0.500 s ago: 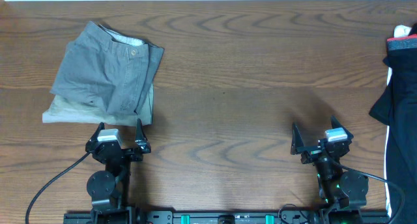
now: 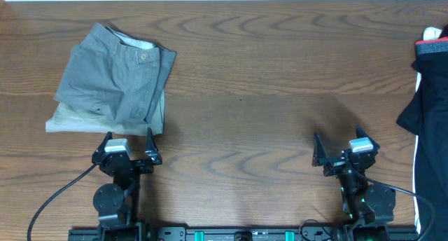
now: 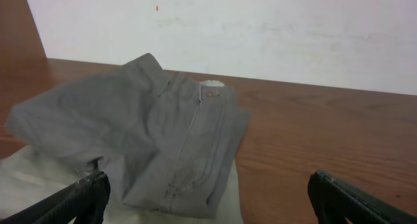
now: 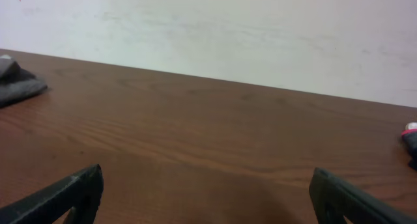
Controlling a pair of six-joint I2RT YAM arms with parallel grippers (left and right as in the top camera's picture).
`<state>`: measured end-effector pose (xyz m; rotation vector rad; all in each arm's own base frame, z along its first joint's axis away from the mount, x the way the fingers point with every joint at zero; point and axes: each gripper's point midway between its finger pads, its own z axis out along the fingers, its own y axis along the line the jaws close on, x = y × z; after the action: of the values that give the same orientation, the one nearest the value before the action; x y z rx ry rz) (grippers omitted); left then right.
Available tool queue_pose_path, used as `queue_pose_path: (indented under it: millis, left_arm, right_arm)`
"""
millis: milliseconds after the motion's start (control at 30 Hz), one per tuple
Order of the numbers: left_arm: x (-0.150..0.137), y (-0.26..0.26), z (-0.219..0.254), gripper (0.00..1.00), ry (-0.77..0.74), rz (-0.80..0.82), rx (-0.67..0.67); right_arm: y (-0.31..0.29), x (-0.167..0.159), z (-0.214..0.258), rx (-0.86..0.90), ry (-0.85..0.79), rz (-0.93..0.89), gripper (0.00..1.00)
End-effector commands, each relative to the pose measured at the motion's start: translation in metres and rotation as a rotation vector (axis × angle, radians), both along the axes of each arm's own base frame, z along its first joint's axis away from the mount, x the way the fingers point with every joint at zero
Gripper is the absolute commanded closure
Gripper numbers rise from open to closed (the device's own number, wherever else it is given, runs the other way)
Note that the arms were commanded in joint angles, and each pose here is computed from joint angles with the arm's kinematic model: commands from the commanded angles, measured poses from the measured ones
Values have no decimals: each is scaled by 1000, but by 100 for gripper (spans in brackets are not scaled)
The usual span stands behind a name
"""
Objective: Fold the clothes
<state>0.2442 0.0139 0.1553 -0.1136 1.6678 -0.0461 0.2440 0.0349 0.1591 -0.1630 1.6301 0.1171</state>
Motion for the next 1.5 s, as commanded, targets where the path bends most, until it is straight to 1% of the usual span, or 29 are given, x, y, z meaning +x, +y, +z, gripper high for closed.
queue_pose_path:
  millis: [0, 1467]
  left_arm:
    - [0, -1, -15, 2, 41, -5, 6]
    - [0, 0, -16, 2, 44, 1, 18]
  right_arm:
    - [2, 0, -2, -8, 4, 7, 1]
    - [2, 0, -2, -9, 4, 7, 1]
